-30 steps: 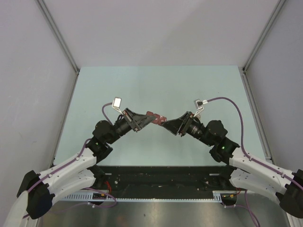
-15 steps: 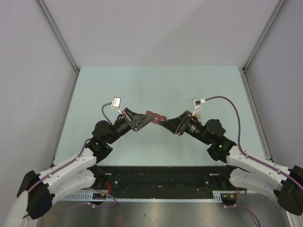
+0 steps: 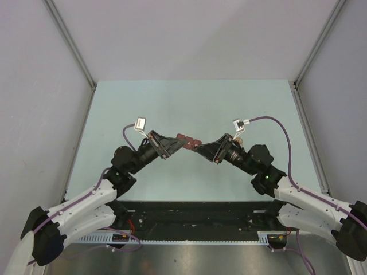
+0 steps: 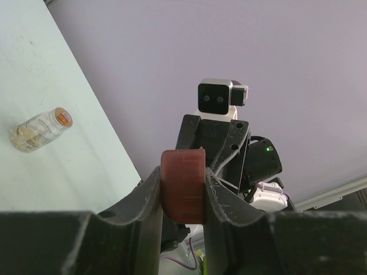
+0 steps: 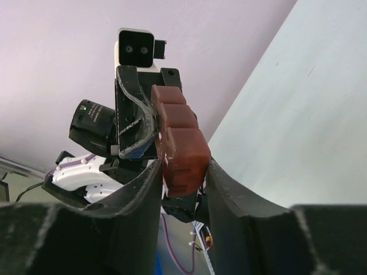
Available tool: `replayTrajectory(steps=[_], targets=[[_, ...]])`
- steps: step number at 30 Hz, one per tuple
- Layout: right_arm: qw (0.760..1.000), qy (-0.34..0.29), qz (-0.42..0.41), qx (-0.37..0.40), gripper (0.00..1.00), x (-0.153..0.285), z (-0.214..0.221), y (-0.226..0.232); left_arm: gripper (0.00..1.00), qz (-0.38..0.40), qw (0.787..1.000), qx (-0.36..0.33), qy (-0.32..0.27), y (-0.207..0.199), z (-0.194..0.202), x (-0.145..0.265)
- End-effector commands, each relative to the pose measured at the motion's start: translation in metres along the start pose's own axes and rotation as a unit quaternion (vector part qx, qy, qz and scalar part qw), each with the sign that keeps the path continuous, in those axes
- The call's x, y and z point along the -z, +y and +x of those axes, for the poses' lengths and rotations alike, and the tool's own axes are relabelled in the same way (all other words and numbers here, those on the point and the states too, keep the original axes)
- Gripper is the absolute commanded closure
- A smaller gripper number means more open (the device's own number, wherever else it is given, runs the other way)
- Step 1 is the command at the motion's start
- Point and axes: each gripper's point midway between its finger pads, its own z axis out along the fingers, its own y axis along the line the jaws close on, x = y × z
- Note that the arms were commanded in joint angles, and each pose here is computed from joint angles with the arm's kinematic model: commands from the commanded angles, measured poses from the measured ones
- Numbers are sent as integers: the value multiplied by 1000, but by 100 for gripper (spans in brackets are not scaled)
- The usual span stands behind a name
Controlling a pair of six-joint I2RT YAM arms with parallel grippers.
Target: Sort the pills into containers
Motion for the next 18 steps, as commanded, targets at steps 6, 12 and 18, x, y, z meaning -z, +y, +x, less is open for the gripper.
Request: replayTrajectory(steps=[6,12,18], targets=[[999,1,-37,24,57,1,-1,17,100,11,1000,7,-5,-7,-4,-1],[999,1,-30,21,99,2,-1,14,100,10,1000,9,-3,-6,-2,0],[999,2,-35,23,67,2,0,17,100,7,1000,10,-4,-3,-2,1]])
